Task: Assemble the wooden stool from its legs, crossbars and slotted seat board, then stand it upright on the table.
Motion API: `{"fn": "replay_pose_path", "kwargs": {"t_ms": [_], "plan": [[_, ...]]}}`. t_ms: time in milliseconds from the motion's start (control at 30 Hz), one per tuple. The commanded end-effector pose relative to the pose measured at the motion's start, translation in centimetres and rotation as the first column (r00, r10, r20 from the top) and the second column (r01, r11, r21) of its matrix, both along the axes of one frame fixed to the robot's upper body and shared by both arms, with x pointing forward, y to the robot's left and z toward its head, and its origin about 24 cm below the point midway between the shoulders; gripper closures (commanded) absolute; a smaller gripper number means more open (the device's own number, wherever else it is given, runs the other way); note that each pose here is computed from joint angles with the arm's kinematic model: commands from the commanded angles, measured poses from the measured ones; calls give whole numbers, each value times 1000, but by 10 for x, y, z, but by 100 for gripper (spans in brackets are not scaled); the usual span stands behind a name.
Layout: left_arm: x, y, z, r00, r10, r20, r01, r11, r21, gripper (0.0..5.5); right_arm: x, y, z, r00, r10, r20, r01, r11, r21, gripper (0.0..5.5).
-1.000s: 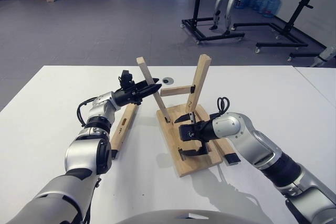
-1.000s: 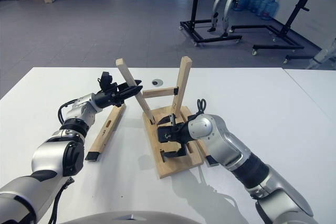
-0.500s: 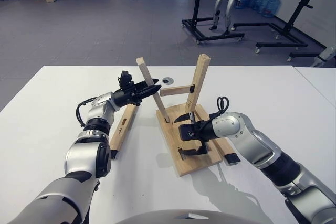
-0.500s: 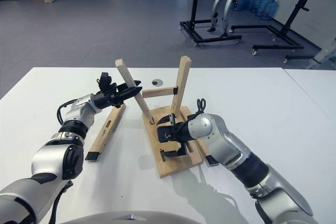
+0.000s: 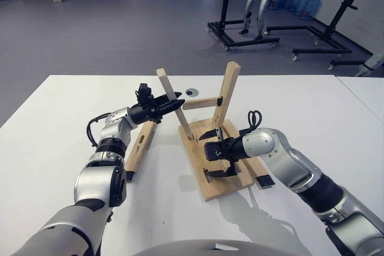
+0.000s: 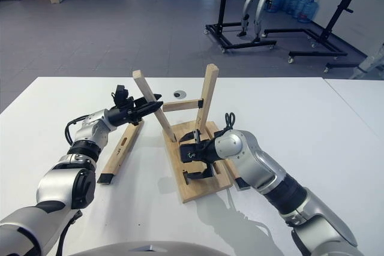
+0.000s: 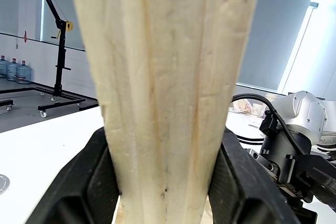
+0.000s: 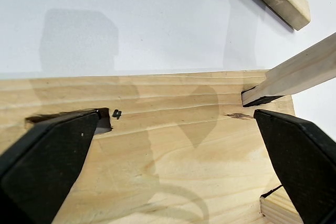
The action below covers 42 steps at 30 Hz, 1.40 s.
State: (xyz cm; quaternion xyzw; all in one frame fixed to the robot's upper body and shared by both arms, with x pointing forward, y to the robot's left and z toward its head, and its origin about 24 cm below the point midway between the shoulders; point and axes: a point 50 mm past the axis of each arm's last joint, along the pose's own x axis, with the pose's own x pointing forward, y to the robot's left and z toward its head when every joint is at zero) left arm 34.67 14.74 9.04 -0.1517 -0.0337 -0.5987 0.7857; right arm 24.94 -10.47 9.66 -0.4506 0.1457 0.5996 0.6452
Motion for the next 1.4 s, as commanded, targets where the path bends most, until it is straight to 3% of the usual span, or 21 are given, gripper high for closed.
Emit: {"fn": "replay_pose_path", "kwargs": {"t_ms": [33,300,567,933,1233,1400], "plan": [[-4,-4,-9,999,-35,-1,35,995,90,348,1,-3,-2,1000,-13,2,13,1000,-29,10],[-13,-18,-17,991,-134,26,128,975,181,348,1,-1,-2,1000,-21,2,21,1000,-17,10],[1,-18,1,998,-56,-31,58,994,96,348,0,-2,-4,1000,-15,5,15,1000,-25,10],[0,-26,2,995,-86,-53,93,983,161,348,0,-1,-3,1000,-19,6,19,1000,-12,10],[0,-24,3,995,-83,-56,90,987,134,348,17,-2,30,996,-71,53,67,995,75,10],[0,-24,4,995,-83,-52,89,987,135,348,33,-2,79,988,-117,103,92,970,226,10]]}}
